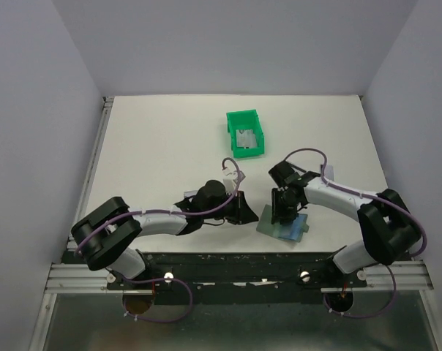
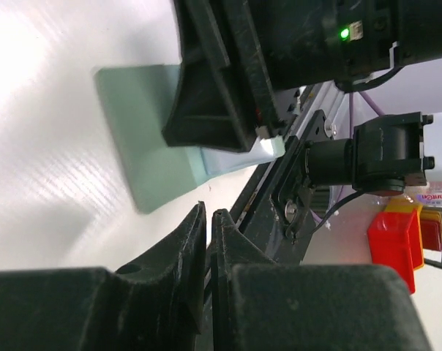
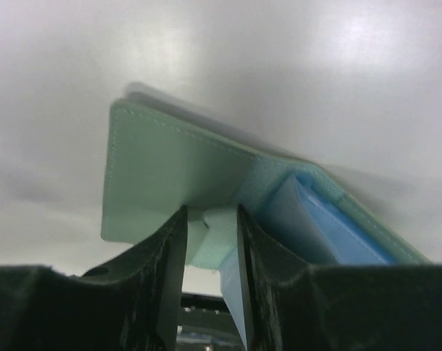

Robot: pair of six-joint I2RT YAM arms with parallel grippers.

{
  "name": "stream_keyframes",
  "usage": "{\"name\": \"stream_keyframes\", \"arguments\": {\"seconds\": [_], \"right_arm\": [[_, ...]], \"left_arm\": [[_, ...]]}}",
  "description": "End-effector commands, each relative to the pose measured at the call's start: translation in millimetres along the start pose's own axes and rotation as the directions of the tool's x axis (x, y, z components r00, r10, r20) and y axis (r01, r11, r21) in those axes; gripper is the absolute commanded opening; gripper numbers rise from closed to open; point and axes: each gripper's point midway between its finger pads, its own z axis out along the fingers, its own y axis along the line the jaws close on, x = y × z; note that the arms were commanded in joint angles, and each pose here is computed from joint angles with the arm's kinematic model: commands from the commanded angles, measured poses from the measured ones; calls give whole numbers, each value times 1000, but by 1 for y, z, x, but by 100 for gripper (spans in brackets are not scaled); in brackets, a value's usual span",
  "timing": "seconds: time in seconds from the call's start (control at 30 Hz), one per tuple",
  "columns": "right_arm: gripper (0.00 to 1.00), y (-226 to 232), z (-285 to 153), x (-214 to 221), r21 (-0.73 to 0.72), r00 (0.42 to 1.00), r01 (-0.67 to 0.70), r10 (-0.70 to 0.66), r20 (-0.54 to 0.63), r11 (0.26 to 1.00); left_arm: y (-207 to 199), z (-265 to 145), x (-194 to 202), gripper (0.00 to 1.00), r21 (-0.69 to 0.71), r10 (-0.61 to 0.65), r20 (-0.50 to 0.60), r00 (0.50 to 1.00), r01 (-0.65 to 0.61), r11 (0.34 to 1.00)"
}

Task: Put the credit cards into the card holder
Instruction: Open the card holder at the center of the board.

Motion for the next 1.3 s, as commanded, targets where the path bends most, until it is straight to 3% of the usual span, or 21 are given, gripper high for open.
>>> {"name": "stream_keyframes", "arguments": {"seconds": [0.0,0.17,0.37,0.77,1.03,1.27], "right_arm": [[41,62,21,9,-153,990,129,-136,-32,980],[40,112,24,5,-240,967,242,-253,-15,940],[40,142,15,-6,-335,957,283,-288,36,899],[42,139,-40,-21,-344,934,347,-287,213,872],[41,122,-37,-21,-272,940,324,-275,204,906],[39,102,-30,-14,-226,951,280,-236,201,933]], "left_arm": [[12,-23,-6,20,-86,19,70,997,-13,996],[20,-54,-8,20,-164,26,139,990,-3,986],[26,-81,-13,21,-239,55,195,979,-7,971],[24,-85,-25,24,-274,91,214,973,-29,961],[21,-87,-28,24,-274,101,218,971,-39,961],[-18,-81,-59,25,-202,168,236,957,-121,972]]}}
